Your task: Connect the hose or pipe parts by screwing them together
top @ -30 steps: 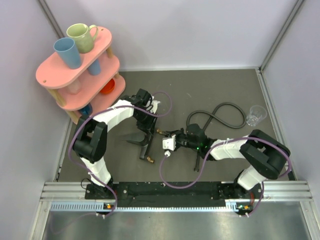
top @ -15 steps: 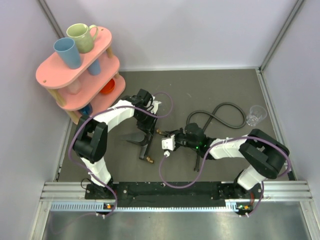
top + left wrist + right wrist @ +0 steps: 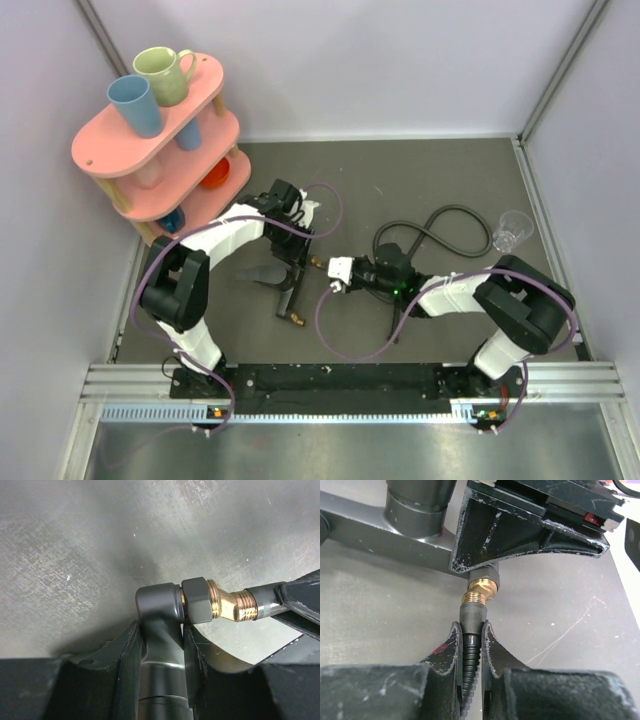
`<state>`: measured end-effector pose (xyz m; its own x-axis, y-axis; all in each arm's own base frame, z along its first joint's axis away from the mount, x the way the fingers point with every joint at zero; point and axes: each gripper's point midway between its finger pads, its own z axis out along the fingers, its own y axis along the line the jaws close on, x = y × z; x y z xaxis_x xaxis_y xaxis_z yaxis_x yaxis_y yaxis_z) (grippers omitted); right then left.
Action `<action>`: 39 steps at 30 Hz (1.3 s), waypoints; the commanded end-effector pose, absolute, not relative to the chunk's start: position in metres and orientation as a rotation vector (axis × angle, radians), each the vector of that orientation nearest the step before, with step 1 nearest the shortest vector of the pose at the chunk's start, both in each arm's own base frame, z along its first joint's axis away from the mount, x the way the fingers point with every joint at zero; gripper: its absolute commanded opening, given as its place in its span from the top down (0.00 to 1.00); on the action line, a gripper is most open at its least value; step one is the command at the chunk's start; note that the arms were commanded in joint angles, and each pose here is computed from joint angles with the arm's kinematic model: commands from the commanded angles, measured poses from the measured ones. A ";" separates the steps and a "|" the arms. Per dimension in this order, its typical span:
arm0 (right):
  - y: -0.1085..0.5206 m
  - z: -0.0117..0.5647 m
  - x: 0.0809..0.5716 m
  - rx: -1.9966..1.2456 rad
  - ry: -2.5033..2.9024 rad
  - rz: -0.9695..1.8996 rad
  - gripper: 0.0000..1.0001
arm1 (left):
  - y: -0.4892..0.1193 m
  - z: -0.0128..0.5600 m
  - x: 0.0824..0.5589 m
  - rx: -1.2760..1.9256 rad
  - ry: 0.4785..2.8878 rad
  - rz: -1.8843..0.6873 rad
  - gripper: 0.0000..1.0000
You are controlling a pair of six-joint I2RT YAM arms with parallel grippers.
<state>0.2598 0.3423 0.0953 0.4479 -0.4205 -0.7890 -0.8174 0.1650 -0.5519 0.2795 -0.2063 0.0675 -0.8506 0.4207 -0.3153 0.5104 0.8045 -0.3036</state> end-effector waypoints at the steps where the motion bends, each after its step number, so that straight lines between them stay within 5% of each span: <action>1: 0.362 0.139 0.266 -1.256 1.110 0.558 1.00 | -0.269 0.130 0.243 0.841 2.541 -1.078 1.00; 39: 0.349 0.140 0.258 -0.443 1.636 1.328 1.00 | -0.280 0.142 0.256 0.595 2.314 -1.130 1.00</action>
